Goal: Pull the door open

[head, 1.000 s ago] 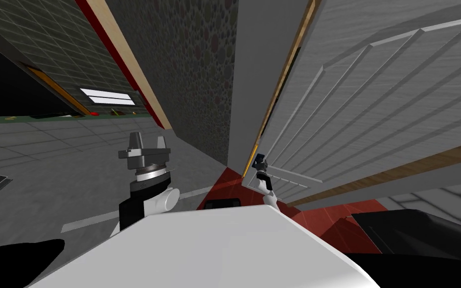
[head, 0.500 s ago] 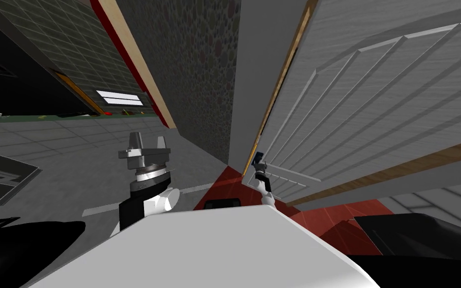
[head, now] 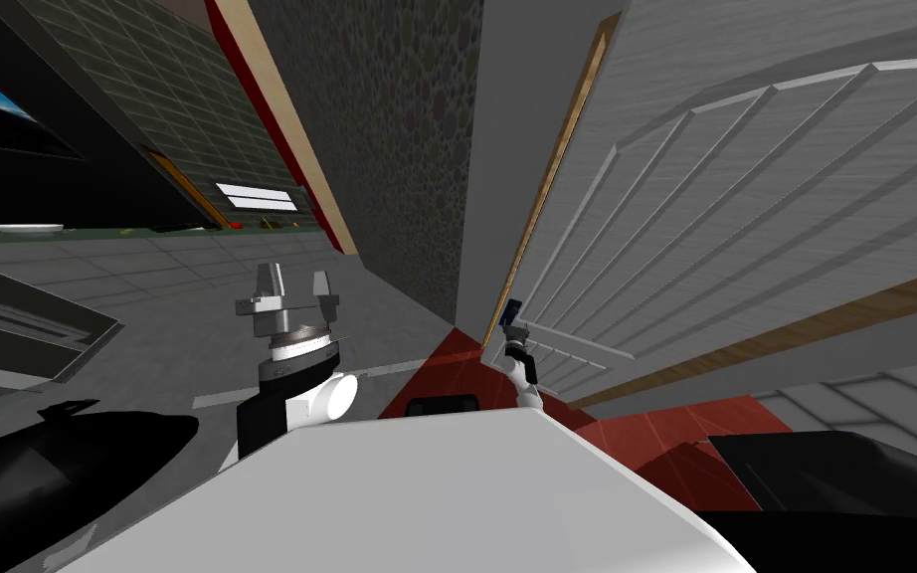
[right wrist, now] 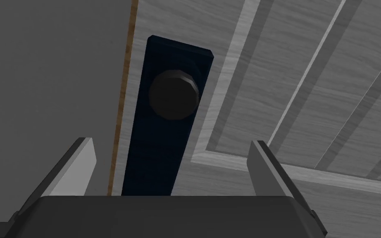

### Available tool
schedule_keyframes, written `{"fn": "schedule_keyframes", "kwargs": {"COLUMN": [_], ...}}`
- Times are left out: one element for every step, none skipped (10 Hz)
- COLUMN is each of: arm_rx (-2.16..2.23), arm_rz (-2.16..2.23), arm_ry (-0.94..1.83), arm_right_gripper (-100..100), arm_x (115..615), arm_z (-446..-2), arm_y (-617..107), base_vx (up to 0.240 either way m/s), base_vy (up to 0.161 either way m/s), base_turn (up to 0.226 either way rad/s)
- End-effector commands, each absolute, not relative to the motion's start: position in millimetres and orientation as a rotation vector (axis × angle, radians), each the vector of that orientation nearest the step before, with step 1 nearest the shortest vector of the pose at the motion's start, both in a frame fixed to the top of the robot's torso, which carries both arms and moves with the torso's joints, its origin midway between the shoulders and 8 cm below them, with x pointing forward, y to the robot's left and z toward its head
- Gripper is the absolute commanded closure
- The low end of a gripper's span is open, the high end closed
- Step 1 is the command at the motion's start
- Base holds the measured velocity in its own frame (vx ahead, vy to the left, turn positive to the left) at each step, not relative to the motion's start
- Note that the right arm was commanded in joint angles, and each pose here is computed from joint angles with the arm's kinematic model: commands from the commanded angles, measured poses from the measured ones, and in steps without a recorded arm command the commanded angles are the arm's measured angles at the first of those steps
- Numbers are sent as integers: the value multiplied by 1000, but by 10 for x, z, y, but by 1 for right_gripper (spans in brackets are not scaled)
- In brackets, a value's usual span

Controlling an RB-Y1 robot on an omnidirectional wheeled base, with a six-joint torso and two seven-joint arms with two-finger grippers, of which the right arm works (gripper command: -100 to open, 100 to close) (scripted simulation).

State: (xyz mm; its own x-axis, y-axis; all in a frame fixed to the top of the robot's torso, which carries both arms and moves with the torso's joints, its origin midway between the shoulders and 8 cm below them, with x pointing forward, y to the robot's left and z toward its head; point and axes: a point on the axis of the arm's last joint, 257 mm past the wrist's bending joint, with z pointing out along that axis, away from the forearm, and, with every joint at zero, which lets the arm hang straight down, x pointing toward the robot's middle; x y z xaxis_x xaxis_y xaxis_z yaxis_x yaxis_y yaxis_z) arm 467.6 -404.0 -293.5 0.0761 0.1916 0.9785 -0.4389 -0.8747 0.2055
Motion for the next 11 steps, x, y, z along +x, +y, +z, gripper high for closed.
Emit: {"fn": "schedule_keyframes", "kwargs": {"arm_rx": [1927,1935,1947,1952,1948,1942,1940,1937,1932,1929,1925], "arm_rz": [1889,1908,1936,1947,1936,1929,1927,1924,1918,1915,1912], "arm_ry": [-323,-364,-429,-454,-430,-446,-450,-454,-463,-467,-472], "arm_right_gripper": [-100,-100,-100,-100,-100,-100,-100,-100,-100,-100,-100], "arm_x": [4659,4651,4638,4633,4645,4586,4568,4548,4505,4483,4460], "arm_z": [-2945,-2949,-2956,-2959,-2956,-2976,-2981,-2985,-2991,-2993,-2993], "arm_y": [-4002,-3984,-3955,-3943,-3954,-4143,-4200,-4262,-4395,-4464,-4533], "base_vx": [-88,-71,-83,-71,-26,63,136,160,146,131,116], "base_vy": [-16,-6,-16,-14,-4,8,-13,-24,-28,-19,4], "base_turn": [52,46,66,40,3,87,94,49,67,74,60]}}
